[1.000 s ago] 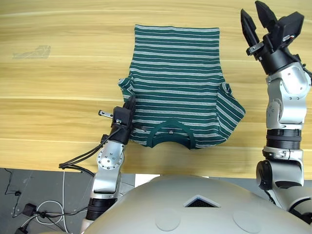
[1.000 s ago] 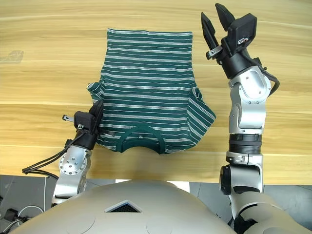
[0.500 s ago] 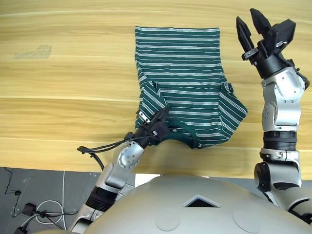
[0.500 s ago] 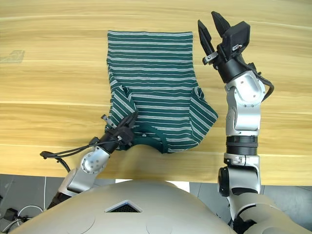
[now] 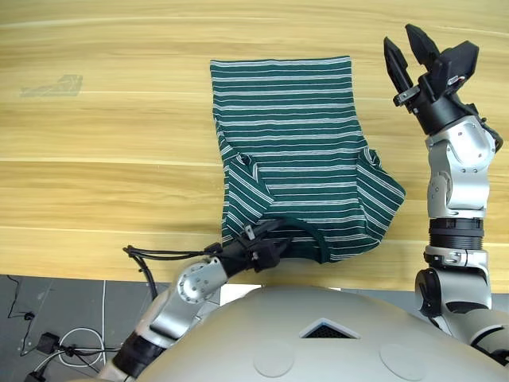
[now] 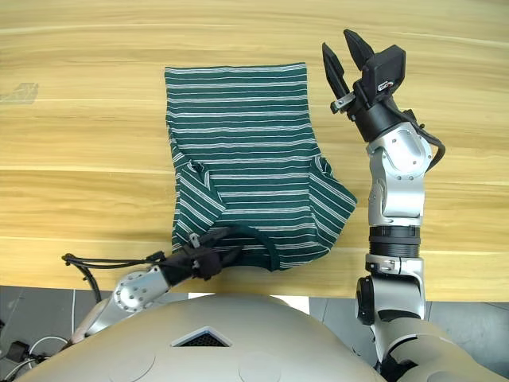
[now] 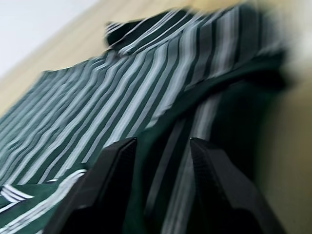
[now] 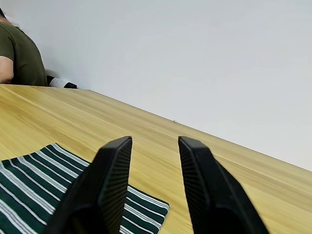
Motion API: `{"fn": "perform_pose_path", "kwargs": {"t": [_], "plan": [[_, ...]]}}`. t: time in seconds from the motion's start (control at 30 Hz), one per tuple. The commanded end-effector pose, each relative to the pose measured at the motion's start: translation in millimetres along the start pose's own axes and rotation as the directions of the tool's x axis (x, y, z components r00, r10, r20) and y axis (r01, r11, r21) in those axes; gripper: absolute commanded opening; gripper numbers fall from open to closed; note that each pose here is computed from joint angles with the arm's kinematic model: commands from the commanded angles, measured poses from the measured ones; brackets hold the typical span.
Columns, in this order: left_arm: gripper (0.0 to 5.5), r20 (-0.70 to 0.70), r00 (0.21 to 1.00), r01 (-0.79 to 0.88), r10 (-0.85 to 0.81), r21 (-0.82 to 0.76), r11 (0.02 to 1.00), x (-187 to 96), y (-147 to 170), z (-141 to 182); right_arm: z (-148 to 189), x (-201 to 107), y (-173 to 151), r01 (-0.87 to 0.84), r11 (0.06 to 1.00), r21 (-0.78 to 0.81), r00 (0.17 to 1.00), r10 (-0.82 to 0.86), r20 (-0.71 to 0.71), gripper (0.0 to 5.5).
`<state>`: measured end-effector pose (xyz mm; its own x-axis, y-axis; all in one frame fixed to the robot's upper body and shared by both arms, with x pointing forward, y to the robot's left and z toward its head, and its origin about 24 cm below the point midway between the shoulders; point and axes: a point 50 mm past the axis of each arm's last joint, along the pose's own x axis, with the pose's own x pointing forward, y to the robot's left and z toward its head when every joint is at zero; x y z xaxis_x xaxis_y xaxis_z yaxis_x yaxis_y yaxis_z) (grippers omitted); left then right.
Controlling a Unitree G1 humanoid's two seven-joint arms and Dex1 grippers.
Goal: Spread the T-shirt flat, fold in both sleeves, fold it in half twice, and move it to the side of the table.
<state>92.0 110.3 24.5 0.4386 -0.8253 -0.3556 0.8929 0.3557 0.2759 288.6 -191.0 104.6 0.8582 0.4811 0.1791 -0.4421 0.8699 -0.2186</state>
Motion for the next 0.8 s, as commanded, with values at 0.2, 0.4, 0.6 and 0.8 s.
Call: {"fn": "perform_pose_path", "kwargs": {"t": [0.2,0.4,0.6,0.8], "plan": [[3.49,-0.096,0.966,-0.24,0.241,0.021,0.971,-56.4,50.6,-2.4,-11.7,-52.1,-33.4,0.103,0.993,0.052,0.988,-0.096,-0.119,1.76],[4.11,0.093,0.681,-0.72,0.727,-0.099,0.687,-83.9,116.4,20.8,-23.3,-115.8,-39.1,-0.015,0.958,0.287,0.965,0.09,-0.247,1.76],[4.11,0.158,0.284,-0.823,0.946,-0.466,0.325,-138.5,152.6,38.7,-16.3,-169.9,-31.9,-0.004,0.833,0.554,0.972,0.133,-0.194,1.76],[4.11,0.085,0.274,-0.85,0.958,-0.444,0.282,-134.2,150.0,33.3,-37.0,-190.8,2.4,-0.078,0.773,0.63,0.886,0.343,-0.312,1.76]]}}
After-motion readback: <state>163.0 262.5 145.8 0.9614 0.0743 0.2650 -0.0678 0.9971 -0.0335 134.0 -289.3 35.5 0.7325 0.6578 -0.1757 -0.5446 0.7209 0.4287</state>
